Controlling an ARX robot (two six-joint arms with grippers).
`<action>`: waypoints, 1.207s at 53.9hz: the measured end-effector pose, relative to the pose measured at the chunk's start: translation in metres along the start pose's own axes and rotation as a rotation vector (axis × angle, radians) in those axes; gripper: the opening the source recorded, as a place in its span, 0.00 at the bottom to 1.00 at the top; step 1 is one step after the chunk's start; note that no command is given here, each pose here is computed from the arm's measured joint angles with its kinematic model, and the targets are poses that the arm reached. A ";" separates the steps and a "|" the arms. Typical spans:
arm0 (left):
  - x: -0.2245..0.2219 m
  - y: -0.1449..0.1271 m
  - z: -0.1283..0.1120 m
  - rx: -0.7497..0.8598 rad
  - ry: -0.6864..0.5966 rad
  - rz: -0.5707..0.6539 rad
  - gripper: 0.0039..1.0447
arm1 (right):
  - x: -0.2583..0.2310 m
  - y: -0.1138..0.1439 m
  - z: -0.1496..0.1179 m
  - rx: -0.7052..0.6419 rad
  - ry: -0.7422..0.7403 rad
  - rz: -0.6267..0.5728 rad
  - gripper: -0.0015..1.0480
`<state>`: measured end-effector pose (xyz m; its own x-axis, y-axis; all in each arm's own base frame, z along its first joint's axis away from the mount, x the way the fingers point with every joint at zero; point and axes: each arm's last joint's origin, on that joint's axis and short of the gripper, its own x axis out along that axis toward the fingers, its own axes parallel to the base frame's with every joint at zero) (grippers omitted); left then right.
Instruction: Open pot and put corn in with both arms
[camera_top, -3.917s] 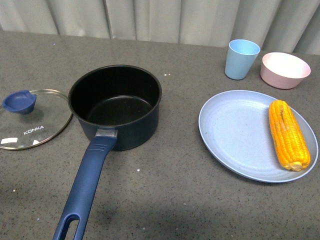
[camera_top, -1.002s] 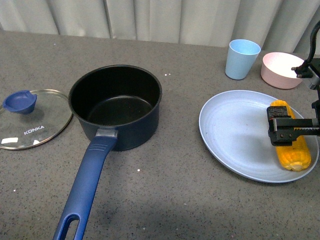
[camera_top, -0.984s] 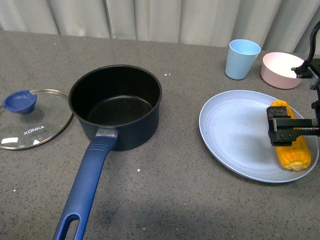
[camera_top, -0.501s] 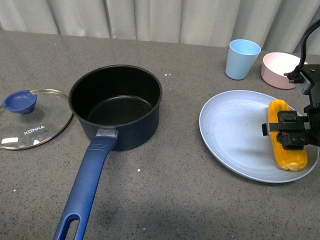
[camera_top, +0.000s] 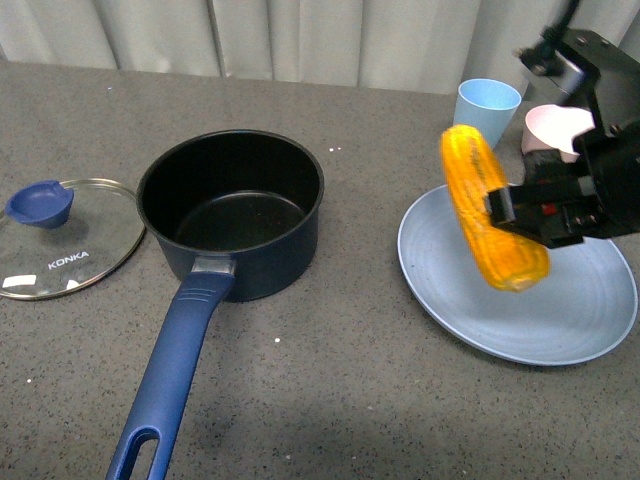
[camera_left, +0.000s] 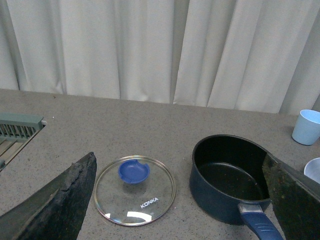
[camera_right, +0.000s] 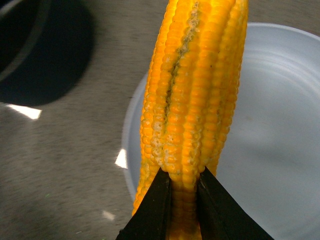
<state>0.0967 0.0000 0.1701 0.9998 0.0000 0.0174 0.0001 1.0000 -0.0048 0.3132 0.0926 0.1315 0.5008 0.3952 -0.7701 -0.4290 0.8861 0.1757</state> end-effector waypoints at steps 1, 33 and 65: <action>0.000 0.000 0.000 0.000 0.000 0.000 0.94 | 0.000 0.006 0.004 -0.014 -0.004 0.025 0.09; 0.000 0.000 0.000 0.000 0.000 0.000 0.94 | 0.063 0.111 0.090 -0.140 0.009 0.218 0.06; 0.000 0.000 0.000 0.000 0.000 0.000 0.94 | 0.079 0.124 0.104 -0.139 0.015 0.198 0.85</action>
<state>0.0967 0.0000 0.1701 0.9998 -0.0004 0.0177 0.0005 1.0000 -0.0048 0.3776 0.2587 0.1567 0.3859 0.5537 -0.7379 -0.6176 0.7492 0.2393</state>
